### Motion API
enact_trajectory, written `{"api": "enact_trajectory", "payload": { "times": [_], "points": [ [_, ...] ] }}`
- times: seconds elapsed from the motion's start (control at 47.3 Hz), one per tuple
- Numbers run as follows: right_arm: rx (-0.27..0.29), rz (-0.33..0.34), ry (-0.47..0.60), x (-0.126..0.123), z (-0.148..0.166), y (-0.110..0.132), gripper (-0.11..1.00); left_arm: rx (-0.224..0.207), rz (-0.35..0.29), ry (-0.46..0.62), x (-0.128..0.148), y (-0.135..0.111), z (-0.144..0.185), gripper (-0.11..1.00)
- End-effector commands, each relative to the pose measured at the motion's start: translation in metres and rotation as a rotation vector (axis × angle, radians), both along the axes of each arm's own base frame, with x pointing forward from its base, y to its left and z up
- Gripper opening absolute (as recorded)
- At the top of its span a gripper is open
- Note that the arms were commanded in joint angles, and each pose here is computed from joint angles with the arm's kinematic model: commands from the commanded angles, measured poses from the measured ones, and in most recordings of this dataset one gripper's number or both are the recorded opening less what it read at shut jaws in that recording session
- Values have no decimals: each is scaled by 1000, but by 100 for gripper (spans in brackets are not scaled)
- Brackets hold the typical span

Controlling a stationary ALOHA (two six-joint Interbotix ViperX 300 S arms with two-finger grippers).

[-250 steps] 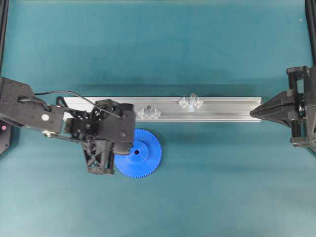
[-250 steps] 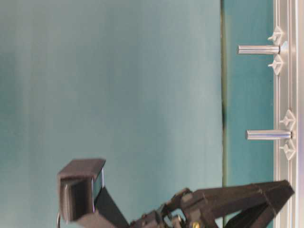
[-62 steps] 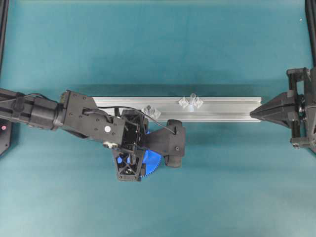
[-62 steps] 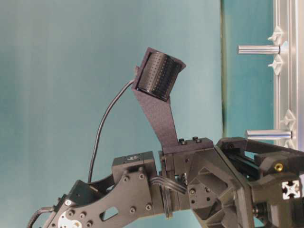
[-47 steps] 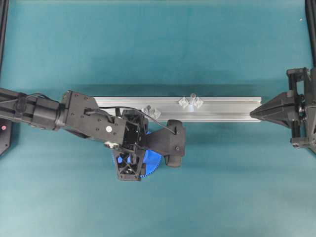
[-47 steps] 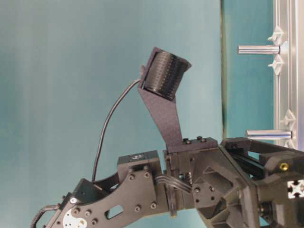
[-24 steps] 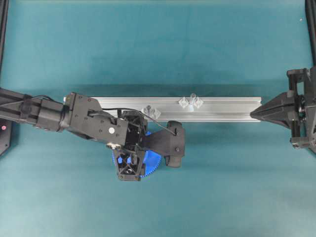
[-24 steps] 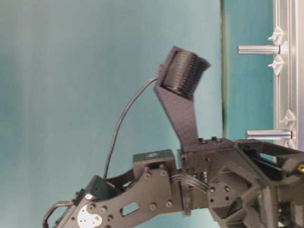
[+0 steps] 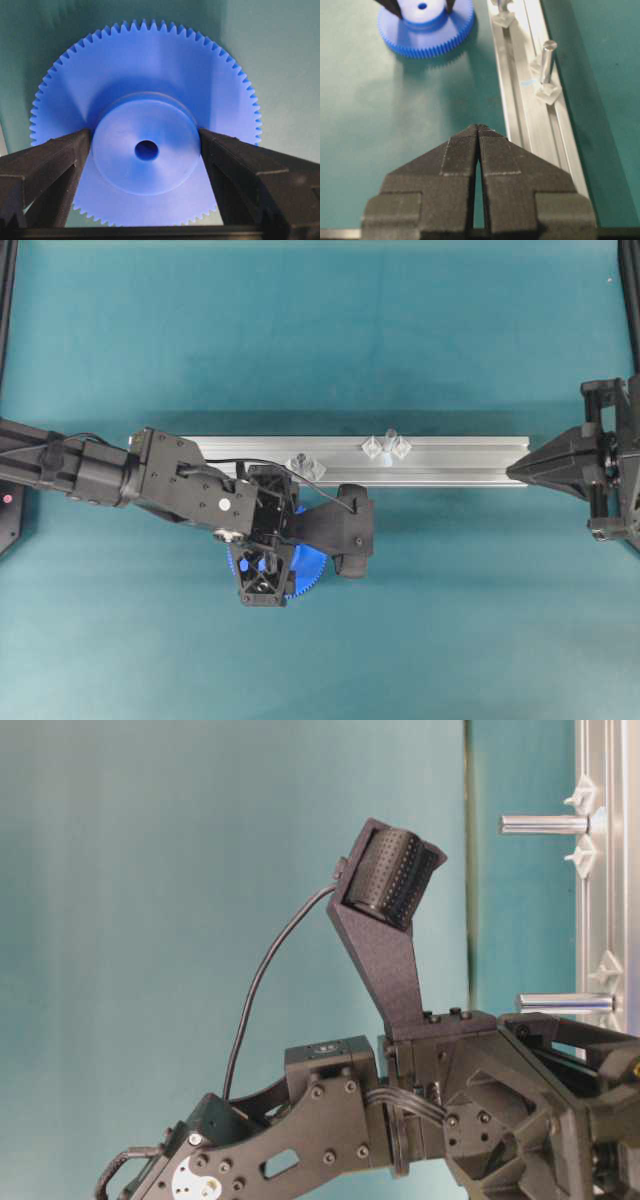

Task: Find the location of the shaft and insert the large gear.
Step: 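Close the left gripper on the blue gear's hub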

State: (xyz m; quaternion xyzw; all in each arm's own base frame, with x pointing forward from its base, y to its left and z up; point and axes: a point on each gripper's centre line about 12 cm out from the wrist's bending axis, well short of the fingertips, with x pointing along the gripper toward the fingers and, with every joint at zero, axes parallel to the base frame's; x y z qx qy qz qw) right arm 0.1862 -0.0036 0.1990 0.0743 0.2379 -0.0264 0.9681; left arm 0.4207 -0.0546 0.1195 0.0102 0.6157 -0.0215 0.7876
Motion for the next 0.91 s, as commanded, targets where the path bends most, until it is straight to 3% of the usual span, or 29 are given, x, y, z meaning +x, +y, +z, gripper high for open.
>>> {"api": "enact_trajectory", "payload": {
  "times": [0.0,0.317,0.507,0.888],
  "points": [
    [11,-6,-14,2,4,0,1,0,0,-19,1,0,4,91],
    [11,-7,-11,2,3,0,1,-1,7,-5,0,0,0,88],
    [11,-7,-11,2,3,0,1,-1,8,-3,0,0,0,72],
    [12,-8,-13,0,3,0,1,0,1,-5,0,-1,1,71]
  ]
}}
